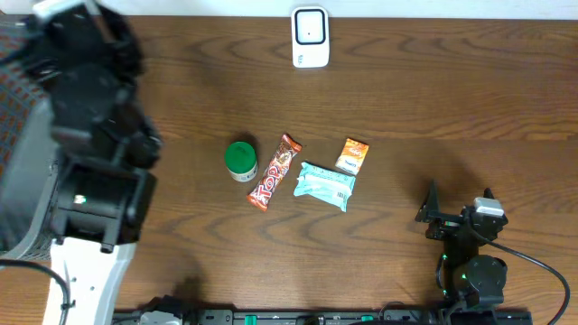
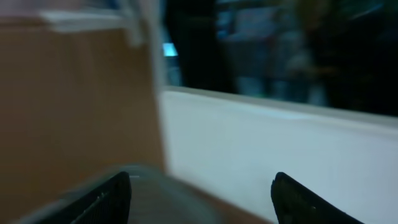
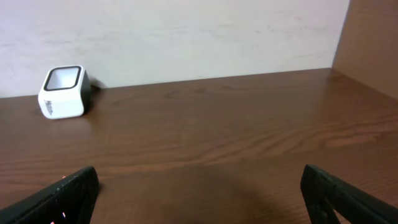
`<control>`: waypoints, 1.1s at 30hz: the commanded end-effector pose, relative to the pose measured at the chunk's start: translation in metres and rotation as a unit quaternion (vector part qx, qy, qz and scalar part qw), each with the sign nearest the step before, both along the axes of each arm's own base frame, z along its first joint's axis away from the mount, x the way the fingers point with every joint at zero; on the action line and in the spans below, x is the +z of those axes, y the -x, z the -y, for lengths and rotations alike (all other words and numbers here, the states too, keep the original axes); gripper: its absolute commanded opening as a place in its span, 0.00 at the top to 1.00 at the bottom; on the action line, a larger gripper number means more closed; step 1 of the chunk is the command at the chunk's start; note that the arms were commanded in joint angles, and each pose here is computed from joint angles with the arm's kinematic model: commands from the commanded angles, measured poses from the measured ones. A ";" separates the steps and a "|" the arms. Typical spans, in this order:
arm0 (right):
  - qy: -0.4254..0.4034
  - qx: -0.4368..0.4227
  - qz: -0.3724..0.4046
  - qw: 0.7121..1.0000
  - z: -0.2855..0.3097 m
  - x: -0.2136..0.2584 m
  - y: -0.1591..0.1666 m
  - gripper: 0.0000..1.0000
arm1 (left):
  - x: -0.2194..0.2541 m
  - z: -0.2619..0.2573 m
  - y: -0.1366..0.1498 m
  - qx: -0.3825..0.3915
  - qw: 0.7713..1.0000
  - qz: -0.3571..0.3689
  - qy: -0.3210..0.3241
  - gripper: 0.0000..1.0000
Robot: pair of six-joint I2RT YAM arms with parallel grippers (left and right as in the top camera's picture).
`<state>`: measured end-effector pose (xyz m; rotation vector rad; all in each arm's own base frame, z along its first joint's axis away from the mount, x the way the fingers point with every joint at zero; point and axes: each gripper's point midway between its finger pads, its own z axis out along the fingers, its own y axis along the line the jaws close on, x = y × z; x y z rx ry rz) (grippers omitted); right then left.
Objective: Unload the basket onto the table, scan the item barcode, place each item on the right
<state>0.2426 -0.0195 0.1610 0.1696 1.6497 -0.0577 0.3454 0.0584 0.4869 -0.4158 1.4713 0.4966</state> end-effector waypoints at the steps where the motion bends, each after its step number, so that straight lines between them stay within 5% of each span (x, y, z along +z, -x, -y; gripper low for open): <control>1: 0.008 -0.013 0.004 1.000 0.004 0.002 0.001 0.01 | 0.023 -0.024 0.030 0.040 0.999 0.002 -0.033 0.27; 4: -0.013 -0.015 0.033 0.999 0.005 0.014 0.000 0.01 | 0.024 -0.026 0.051 0.037 0.999 -0.001 -0.028 0.27; 9: -0.079 0.121 0.084 0.986 -0.042 0.040 -0.001 0.01 | 0.034 -0.031 0.094 0.032 0.999 0.040 0.016 0.27; 14: -0.157 0.196 0.040 0.967 -0.070 0.025 0.003 0.01 | 0.042 -0.023 0.127 -0.019 0.997 0.068 0.032 0.27; 19: -0.273 0.178 -0.058 0.944 -0.075 0.006 0.006 0.01 | 0.048 -0.023 0.147 -0.027 0.995 0.085 0.033 0.27; 26: -0.274 0.154 -0.214 0.925 -0.081 0.026 0.010 0.01 | 0.050 -0.025 0.160 -0.028 0.993 0.103 0.040 0.27; 33: -0.221 0.204 -0.388 0.871 -0.102 0.027 0.004 0.01 | 0.049 -0.023 0.167 -0.041 0.992 0.111 0.038 0.27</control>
